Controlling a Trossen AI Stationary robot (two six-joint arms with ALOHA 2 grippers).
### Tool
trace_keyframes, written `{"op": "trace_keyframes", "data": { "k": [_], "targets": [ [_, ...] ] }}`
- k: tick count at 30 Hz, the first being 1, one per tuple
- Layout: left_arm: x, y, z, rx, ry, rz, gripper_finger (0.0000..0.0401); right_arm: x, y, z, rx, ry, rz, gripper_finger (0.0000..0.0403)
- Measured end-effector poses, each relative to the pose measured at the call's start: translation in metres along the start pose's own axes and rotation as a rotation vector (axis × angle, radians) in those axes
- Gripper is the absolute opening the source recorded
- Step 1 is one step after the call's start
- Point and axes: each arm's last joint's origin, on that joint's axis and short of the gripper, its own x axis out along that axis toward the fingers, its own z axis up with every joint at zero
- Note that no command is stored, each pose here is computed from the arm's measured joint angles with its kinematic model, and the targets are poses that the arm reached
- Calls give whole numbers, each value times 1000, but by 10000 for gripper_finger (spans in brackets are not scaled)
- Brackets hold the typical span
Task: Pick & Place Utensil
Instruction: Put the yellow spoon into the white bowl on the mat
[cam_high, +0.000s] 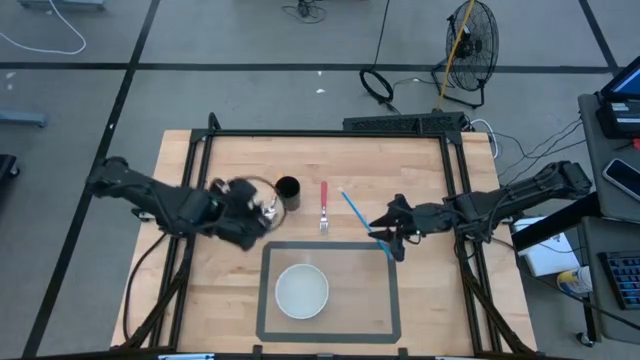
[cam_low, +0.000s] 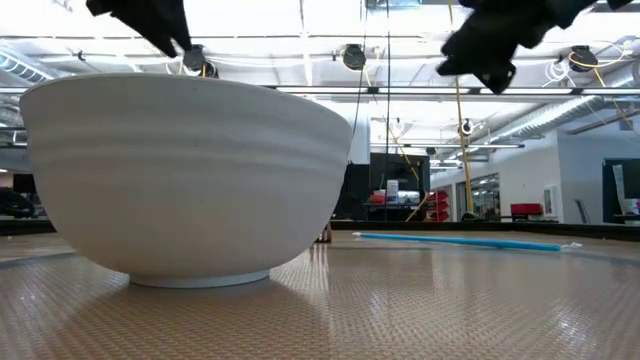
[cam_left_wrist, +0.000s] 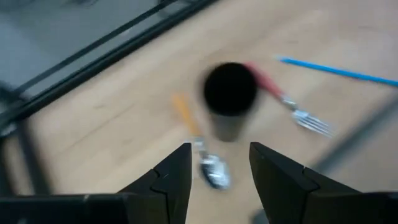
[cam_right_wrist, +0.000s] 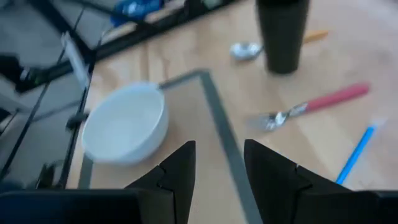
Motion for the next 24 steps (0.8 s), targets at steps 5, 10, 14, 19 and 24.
{"op": "trace_keyframes", "data": {
  "k": [5,10,14,19,24],
  "targets": [
    [38,17,23,48,126,66,168,1,-4,15,48,-133,-13,132],
    [81,32,48,107,228,-89,168,2,-9,27,100,-222,-6,132],
    [92,50,62,129,263,-147,168,1,-9,28,137,-236,5,132],
    [98,61,66,153,283,-137,168,2,-9,27,187,-222,7,132],
    [103,71,65,145,348,-131,168,2,-9,26,219,-219,8,132]
  ]
}}
